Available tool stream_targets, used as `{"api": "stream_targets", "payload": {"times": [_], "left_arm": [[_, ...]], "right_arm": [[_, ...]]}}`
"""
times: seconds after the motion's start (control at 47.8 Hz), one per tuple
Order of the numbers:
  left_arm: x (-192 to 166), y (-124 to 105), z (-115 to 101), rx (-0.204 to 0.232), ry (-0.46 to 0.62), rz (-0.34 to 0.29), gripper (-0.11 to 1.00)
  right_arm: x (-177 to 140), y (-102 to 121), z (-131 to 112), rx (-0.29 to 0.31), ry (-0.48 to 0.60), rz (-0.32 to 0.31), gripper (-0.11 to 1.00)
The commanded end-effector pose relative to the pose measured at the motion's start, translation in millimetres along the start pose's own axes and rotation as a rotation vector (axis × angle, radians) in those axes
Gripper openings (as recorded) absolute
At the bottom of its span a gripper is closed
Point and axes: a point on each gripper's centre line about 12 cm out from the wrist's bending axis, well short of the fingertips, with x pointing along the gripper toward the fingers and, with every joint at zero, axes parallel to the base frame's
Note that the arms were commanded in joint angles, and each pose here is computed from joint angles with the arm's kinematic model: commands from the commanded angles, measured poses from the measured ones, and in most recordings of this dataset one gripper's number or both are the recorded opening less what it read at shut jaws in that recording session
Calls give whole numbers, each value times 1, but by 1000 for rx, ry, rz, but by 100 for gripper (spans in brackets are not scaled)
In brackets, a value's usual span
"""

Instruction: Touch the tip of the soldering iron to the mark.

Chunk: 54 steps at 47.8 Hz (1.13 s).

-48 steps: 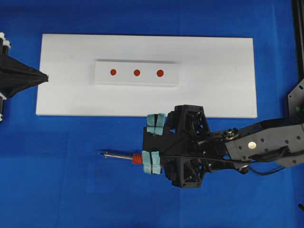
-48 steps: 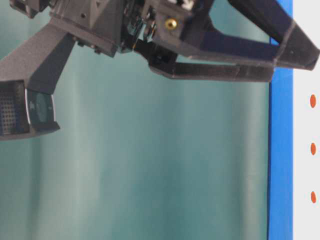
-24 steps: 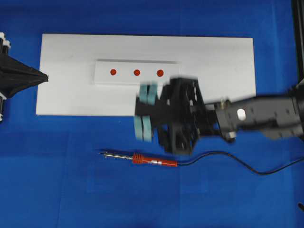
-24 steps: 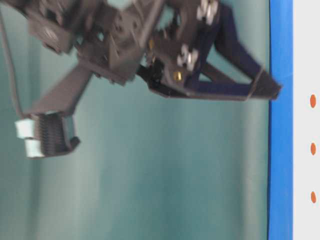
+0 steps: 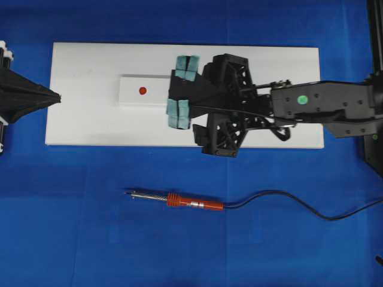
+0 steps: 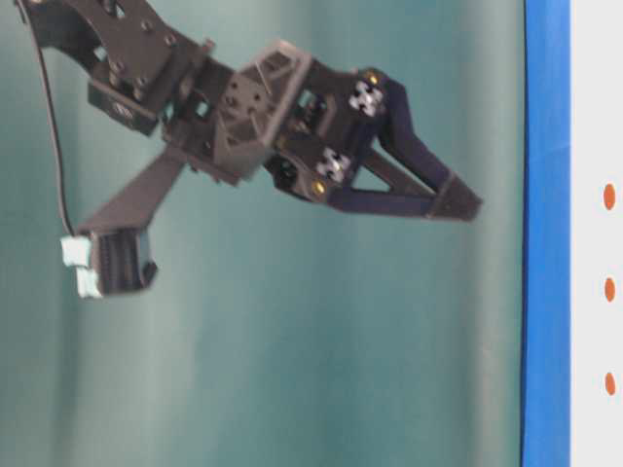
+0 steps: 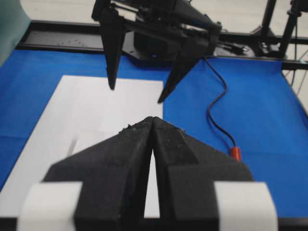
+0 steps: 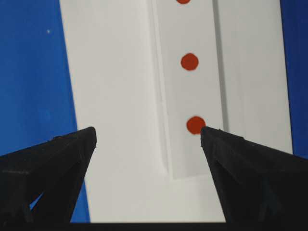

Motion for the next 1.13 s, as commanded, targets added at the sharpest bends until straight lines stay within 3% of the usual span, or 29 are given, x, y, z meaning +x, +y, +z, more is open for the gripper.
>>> {"api": "stream_targets", "payload": {"times": [0.0, 0.628, 1.109], "left_arm": [[1, -1, 4, 0, -14, -4, 0], [1, -1, 5, 1, -18, -4, 0], [1, -1, 5, 1, -17, -3, 0]], "right_arm": [[-27, -7, 6, 12, -67, 13, 88], [-130, -53, -60, 67, -326, 71, 88], [-156, -73, -125, 90, -485, 115, 86]]}}
